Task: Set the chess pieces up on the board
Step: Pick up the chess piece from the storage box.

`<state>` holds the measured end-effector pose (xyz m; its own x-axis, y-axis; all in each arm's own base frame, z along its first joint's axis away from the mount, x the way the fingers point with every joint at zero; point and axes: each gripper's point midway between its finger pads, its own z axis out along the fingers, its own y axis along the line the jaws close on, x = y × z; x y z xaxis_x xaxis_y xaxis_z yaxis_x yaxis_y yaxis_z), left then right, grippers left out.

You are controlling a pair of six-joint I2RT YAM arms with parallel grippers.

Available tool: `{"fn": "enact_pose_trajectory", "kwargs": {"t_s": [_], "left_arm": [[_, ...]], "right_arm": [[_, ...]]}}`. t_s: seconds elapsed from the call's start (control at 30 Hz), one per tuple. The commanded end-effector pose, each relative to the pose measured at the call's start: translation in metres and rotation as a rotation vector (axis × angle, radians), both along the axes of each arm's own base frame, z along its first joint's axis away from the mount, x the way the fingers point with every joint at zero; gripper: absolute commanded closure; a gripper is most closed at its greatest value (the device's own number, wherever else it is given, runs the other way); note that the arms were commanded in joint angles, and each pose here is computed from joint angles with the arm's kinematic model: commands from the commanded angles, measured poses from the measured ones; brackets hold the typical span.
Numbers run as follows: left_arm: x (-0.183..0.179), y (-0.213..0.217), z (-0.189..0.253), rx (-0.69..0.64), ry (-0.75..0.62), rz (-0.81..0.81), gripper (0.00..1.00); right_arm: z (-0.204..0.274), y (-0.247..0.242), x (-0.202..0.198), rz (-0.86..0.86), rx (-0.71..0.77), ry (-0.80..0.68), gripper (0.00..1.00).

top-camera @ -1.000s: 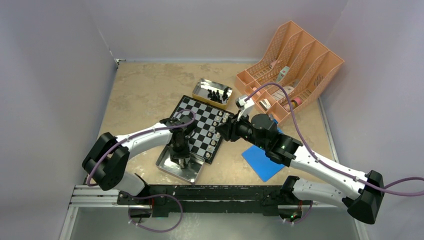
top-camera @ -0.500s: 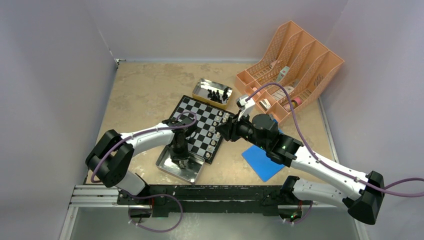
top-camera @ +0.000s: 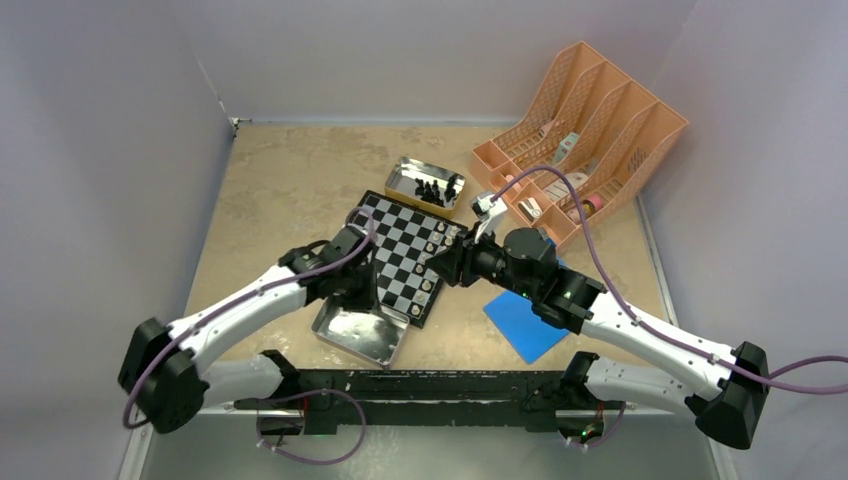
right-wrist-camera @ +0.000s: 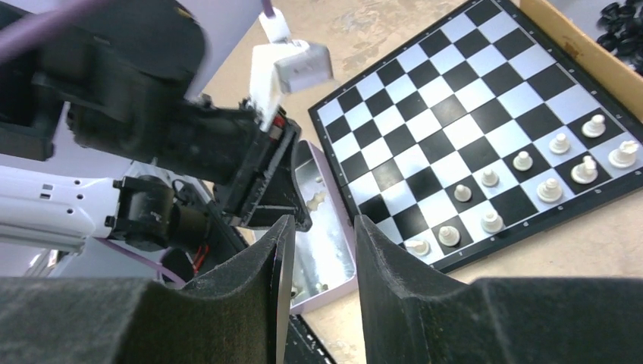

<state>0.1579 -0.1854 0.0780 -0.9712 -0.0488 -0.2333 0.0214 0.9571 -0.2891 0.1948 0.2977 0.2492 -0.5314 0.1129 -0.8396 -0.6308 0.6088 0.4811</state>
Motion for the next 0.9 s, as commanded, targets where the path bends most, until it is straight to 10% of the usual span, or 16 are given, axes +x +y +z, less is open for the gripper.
{"fn": "enact_pose_trajectory", "kwargs": {"t_s": [0.0,0.37,0.87], "left_arm": [[0.019,-0.025,0.055,-0.195,-0.277,-0.171,0.89],[0.015,-0.041,0.114,-0.374,-0.636,-0.472,0.92],[-0.004,-0.06,0.134,-0.512,-0.725,-0.67,0.92]], "right_arm": [[0.023,0.009,-0.008,0.049,0.09,0.009,0.62],[0.028,0.024,-0.02,0.14,0.112,0.066,0.6],[0.03,0.045,-0.024,0.252,0.054,0.091,0.56]]}}
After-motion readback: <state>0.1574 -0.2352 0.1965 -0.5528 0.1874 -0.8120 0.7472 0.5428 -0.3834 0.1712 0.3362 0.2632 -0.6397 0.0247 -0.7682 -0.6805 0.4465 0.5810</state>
